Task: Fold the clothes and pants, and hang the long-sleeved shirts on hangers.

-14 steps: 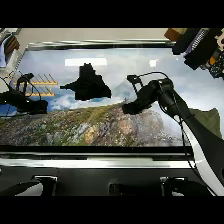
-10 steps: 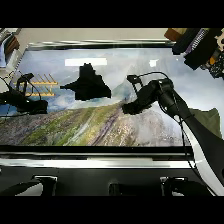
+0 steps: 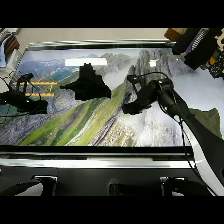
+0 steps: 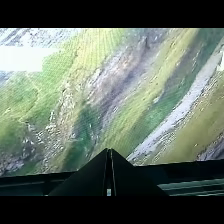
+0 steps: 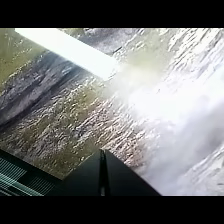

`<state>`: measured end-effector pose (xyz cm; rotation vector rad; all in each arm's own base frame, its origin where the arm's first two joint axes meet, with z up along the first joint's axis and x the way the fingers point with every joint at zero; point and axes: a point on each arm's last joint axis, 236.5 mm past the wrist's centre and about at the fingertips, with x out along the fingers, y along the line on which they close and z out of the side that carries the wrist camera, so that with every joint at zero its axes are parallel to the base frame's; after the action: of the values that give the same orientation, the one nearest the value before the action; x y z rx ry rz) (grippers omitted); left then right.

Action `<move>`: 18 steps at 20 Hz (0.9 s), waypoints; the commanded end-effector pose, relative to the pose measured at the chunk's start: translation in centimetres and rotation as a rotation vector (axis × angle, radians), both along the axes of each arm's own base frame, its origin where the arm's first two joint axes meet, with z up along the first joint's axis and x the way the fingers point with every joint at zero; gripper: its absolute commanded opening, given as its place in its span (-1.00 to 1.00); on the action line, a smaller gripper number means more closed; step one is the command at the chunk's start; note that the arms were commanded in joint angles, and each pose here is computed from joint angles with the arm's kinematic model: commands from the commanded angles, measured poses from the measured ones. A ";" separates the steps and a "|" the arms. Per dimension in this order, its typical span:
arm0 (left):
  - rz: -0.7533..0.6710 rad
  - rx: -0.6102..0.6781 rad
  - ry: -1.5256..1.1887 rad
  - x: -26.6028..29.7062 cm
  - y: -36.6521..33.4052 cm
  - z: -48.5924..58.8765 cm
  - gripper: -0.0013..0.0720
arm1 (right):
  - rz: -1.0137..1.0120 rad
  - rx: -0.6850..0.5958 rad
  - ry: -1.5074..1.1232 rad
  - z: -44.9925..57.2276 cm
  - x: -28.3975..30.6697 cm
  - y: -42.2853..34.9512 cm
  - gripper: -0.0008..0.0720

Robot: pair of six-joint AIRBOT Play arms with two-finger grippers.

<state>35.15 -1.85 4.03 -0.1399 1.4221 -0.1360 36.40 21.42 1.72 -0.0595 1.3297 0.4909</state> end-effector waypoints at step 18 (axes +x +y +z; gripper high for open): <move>0.152 -0.212 -0.461 14.1 -6.1 1.3 1.00 | -0.109 0.037 0.024 0.2 0.3 0.4 -0.35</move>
<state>42.27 -5.14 3.83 -0.2640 1.1907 -0.1636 36.79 21.80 1.91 -0.0082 1.3200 0.4680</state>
